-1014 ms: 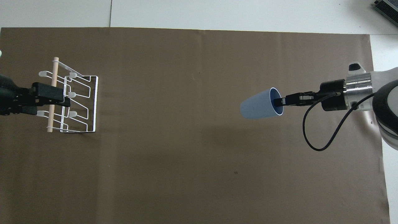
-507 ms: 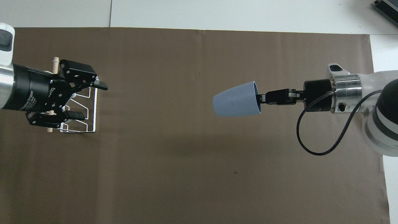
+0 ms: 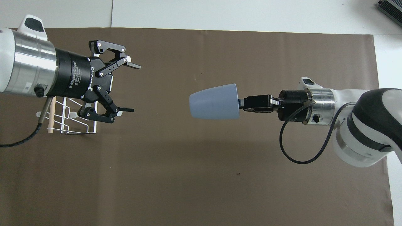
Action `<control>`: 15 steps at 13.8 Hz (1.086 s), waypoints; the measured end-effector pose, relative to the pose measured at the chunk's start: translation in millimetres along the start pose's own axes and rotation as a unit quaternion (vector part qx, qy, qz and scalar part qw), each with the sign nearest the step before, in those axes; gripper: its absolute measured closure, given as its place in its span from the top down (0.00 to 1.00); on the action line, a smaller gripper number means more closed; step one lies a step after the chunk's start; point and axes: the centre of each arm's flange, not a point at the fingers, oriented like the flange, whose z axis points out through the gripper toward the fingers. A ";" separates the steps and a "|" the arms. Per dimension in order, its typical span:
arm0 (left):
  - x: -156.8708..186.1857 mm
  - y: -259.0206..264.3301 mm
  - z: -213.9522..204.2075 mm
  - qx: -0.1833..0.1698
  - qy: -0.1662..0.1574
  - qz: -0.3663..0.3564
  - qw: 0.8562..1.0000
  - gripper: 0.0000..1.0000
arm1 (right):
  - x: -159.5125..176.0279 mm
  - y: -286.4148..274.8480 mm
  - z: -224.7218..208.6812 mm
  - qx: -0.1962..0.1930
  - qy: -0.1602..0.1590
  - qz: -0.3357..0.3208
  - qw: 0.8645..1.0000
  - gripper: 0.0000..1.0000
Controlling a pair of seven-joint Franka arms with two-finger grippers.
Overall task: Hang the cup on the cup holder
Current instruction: 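Carry the cup toward the left gripper while the left gripper closes on it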
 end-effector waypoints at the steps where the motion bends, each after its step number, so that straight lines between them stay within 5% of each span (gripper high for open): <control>1: -5.2 2.0 3.4 -0.002 -0.012 -0.028 1.000 1.00 | -1.8 2.2 6.2 0.014 0.010 0.010 1.000 0.04; 5: -26.1 1.2 11.4 -0.001 -0.053 -0.083 0.995 1.00 | -9.6 2.2 46.9 0.048 0.058 0.043 0.996 0.04; 15: -16.8 7.9 41.8 0.028 -0.085 -0.185 0.979 1.00 | -11.9 0.6 54.3 0.054 0.062 0.043 0.996 0.04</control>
